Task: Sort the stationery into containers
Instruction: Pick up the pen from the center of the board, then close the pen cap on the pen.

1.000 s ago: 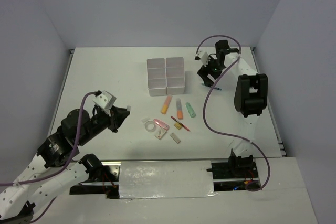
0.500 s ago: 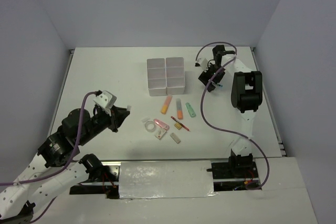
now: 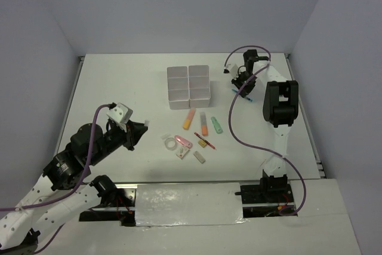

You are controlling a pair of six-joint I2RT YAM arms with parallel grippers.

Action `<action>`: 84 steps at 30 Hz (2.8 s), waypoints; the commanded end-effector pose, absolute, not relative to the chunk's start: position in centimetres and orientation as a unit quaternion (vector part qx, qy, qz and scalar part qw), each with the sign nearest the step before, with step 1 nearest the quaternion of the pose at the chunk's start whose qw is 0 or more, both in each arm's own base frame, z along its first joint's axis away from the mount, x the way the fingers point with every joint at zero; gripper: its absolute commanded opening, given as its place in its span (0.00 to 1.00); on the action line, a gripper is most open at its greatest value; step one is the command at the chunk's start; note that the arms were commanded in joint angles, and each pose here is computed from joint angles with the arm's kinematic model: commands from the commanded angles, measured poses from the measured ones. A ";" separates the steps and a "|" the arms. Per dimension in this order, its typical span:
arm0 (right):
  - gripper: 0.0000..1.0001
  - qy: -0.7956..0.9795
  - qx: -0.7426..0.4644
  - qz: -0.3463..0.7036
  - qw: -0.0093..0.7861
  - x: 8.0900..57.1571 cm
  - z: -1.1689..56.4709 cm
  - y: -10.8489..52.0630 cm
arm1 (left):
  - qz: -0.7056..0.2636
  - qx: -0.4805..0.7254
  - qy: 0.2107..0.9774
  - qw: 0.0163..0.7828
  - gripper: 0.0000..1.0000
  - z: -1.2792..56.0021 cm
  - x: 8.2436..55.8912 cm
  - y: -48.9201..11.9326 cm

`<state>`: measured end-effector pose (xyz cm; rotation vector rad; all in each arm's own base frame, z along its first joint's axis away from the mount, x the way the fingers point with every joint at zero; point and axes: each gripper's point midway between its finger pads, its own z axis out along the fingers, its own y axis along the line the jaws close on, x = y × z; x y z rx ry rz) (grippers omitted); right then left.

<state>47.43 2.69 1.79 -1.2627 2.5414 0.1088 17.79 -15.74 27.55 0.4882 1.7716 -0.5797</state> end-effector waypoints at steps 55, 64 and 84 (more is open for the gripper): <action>0.00 0.549 -0.208 0.674 0.448 10.4 37.4 30.6 | -0.588 -0.008 0.610 0.532 0.00 44.4 18.5 -22.6; 0.00 0.578 -0.246 0.639 0.444 10.4 36.9 33.0 | -0.588 -0.045 0.646 0.484 0.00 42.9 18.9 -23.0; 0.00 0.623 -0.255 0.603 0.428 11.2 34.7 33.9 | -0.589 -0.034 0.648 0.481 0.00 43.5 17.7 -22.5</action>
